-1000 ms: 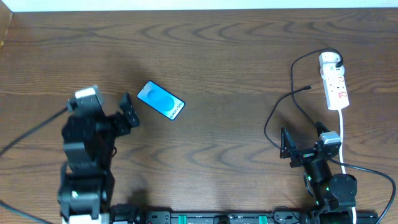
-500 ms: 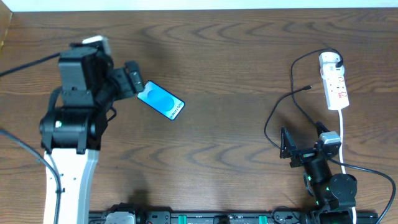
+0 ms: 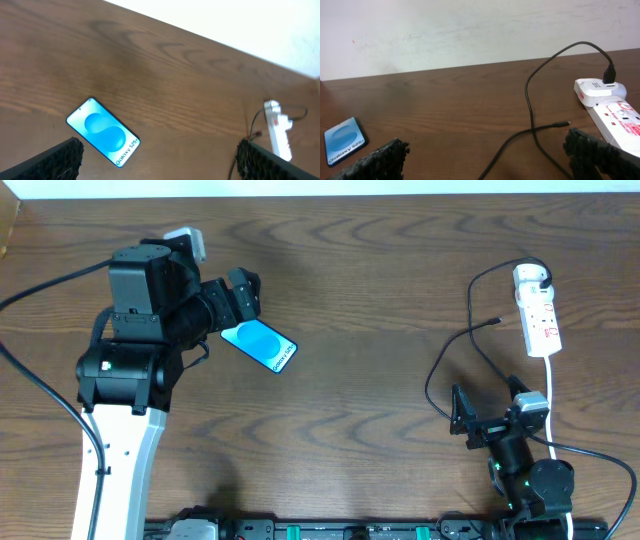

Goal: Plug charger to phone and switch on socket
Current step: 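Move the left gripper over the blue phone and lower onto it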

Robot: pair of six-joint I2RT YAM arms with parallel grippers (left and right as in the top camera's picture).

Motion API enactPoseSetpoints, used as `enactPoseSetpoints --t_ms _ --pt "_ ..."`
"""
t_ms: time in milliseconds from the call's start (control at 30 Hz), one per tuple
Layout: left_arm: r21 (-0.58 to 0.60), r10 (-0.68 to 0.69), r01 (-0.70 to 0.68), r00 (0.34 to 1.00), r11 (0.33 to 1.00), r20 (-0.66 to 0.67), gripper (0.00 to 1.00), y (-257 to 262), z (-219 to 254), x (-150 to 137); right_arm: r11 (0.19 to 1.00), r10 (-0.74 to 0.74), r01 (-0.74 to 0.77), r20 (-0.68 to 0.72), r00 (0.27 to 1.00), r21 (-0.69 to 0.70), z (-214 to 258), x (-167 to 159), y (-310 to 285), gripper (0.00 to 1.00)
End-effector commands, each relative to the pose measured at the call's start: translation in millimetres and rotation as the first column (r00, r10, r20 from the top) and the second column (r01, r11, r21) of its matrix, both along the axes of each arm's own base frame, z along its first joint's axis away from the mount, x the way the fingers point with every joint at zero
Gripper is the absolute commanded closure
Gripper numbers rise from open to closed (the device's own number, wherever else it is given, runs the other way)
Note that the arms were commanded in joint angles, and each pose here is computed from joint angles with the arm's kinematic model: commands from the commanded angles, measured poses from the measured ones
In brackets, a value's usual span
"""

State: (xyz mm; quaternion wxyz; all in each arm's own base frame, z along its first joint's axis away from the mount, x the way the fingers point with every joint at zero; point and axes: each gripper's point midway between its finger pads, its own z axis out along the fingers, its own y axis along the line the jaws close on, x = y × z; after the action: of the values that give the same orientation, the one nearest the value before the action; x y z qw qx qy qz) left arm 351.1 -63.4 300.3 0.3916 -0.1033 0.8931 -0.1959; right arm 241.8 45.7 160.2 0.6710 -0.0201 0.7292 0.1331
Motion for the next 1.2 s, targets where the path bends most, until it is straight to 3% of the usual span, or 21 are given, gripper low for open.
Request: enactPoseSetpoints --t_ms 0,233,567,833,1167 --pt "-0.032 0.153 -0.153 0.988 0.988 -0.013 0.02 12 5 8 1.000 0.012 -0.012 -0.002 1.000 0.011 -1 -1 3 0.01" --pt "0.027 0.260 -0.259 0.962 0.966 -0.089 0.02 14 -8 26 1.000 0.012 -0.012 -0.002 1.000 0.011 -1 -1 3 0.01" --pt "0.063 0.360 -0.358 0.885 0.932 -0.296 0.02 11 -48 63 1.000 0.012 -0.012 -0.002 1.000 0.011 -1 -1 3 0.01" --pt "0.125 0.388 -0.372 0.821 0.920 -0.418 0.02 11 -99 70 1.000 0.012 -0.012 -0.002 1.000 0.011 -1 -1 3 0.01" --pt "0.158 0.458 -0.451 0.697 0.878 -0.552 0.02 11 -158 73 1.000 0.012 -0.012 -0.002 1.000 0.011 -1 -1 3 0.01"
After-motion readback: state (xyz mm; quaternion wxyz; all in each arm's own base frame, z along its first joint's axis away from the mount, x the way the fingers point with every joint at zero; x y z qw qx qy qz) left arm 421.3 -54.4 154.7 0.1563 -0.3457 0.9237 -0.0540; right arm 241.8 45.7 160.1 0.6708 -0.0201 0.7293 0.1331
